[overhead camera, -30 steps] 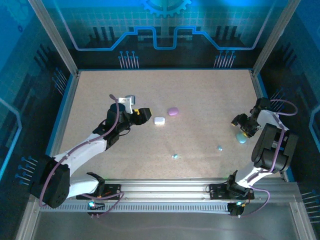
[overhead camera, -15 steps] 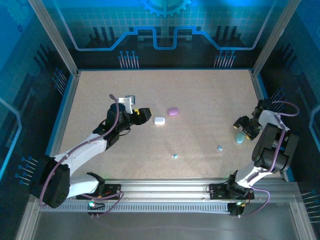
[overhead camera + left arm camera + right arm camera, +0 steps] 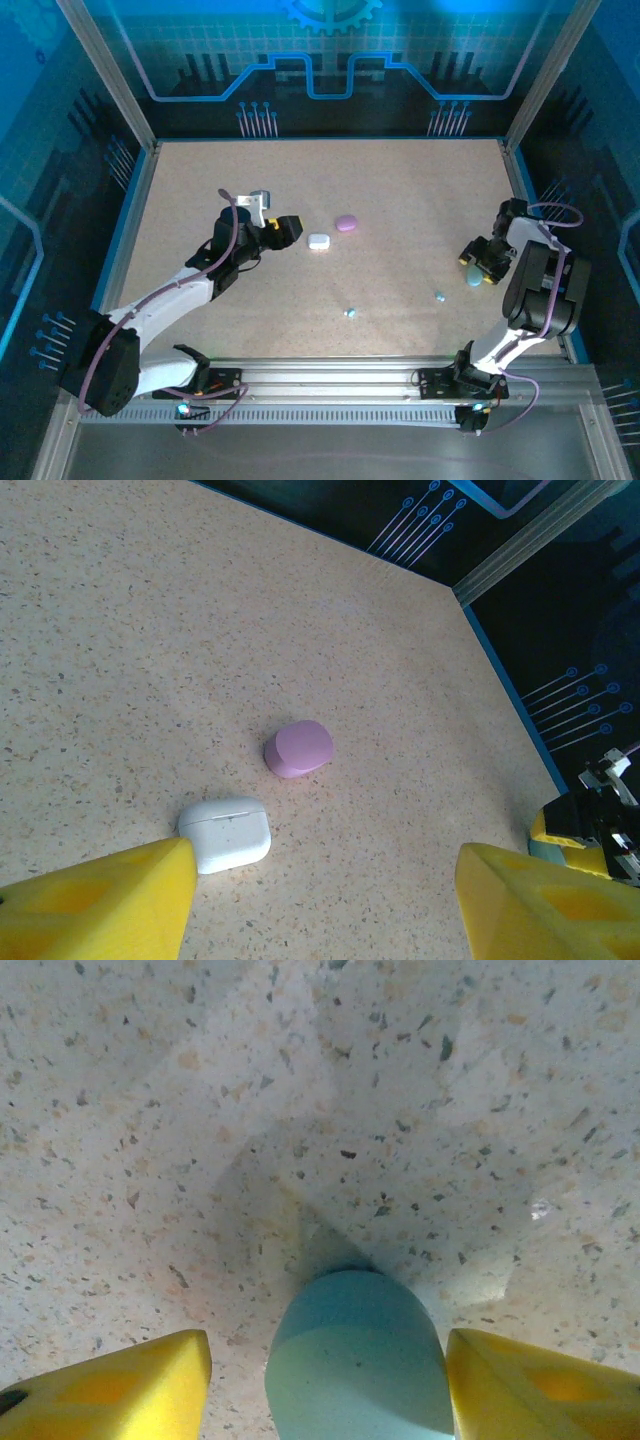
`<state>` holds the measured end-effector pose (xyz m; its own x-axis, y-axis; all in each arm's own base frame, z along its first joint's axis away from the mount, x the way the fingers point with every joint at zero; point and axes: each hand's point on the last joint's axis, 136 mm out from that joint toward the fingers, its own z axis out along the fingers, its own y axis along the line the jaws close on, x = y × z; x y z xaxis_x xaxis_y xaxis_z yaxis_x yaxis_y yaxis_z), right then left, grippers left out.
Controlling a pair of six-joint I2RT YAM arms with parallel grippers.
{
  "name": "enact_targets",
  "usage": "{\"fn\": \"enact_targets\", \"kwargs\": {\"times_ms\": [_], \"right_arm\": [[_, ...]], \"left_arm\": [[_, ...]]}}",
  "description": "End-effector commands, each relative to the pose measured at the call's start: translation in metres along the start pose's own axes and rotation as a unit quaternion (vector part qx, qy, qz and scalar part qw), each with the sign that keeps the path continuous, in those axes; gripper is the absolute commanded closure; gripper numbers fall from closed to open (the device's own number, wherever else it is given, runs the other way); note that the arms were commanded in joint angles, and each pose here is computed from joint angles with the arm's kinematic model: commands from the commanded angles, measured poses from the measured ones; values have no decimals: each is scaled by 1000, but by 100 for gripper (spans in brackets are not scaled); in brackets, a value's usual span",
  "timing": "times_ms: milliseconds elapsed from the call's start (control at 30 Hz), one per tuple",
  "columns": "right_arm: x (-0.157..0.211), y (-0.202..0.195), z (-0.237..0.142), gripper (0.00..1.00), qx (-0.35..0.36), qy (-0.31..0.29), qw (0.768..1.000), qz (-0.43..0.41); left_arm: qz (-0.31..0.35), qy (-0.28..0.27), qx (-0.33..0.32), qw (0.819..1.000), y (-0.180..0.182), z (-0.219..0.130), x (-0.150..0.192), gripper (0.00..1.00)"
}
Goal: Insert wireless bluetooth earbuds into charging case
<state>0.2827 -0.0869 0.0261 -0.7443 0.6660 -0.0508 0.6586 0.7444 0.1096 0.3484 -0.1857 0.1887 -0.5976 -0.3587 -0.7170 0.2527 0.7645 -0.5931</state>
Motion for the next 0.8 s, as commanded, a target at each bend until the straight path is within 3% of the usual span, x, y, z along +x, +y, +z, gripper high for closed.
{"fn": "enact_targets", "kwargs": {"times_ms": [0, 500, 767], "right_arm": [[10, -3, 3, 35, 35, 13, 999, -2], [22, 33, 8, 56, 41, 18, 997, -70], [61, 115, 2, 56, 23, -2, 966, -257]], "left_arm": [[-5, -9, 1, 1000, 2, -2, -3, 30], [-9, -15, -4, 1000, 3, -7, -5, 30], [-13, -25, -14, 1000, 4, -13, -10, 30]]}}
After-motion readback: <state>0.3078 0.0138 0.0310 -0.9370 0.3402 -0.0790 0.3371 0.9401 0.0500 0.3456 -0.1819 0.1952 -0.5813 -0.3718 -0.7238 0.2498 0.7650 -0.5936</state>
